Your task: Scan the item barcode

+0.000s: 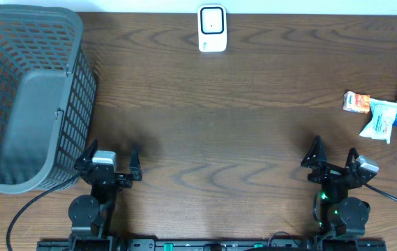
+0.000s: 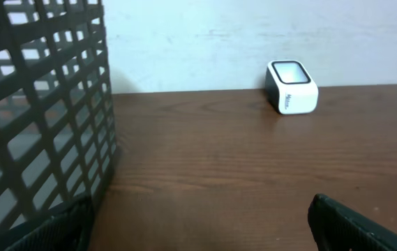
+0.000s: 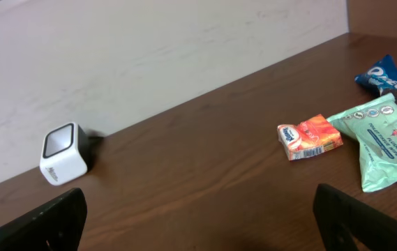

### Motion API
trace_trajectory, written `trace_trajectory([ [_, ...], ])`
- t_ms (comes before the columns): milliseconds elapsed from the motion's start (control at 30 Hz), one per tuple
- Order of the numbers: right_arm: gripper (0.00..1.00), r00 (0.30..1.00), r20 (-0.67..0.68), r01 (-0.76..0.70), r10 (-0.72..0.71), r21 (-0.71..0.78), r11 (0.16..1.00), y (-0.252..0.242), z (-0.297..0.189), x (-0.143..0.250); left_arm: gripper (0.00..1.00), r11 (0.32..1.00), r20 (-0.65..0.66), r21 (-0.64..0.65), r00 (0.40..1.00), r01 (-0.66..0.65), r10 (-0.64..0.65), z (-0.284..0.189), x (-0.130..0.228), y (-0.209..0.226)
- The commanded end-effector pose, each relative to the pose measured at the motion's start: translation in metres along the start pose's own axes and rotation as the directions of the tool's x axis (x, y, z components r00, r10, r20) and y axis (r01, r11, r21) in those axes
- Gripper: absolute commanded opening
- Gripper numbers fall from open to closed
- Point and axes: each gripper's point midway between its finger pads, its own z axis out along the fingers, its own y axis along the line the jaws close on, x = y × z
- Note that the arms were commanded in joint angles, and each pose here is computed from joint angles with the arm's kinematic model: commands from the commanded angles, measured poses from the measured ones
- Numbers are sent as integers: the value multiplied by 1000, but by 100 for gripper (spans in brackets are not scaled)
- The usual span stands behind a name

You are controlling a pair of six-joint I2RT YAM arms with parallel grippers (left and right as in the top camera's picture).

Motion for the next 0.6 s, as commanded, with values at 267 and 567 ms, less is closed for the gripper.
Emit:
trace_trajectory([
  [267, 99, 1000, -3, 16, -16, -11, 1000, 2, 0, 1, 98, 999, -42, -26, 998, 36, -37, 0, 15, 4],
  [567, 99, 1000, -3, 16, -16, -11, 1000, 2, 0, 1, 98, 999, -42, -11, 998, 35, -35, 1, 15, 0],
])
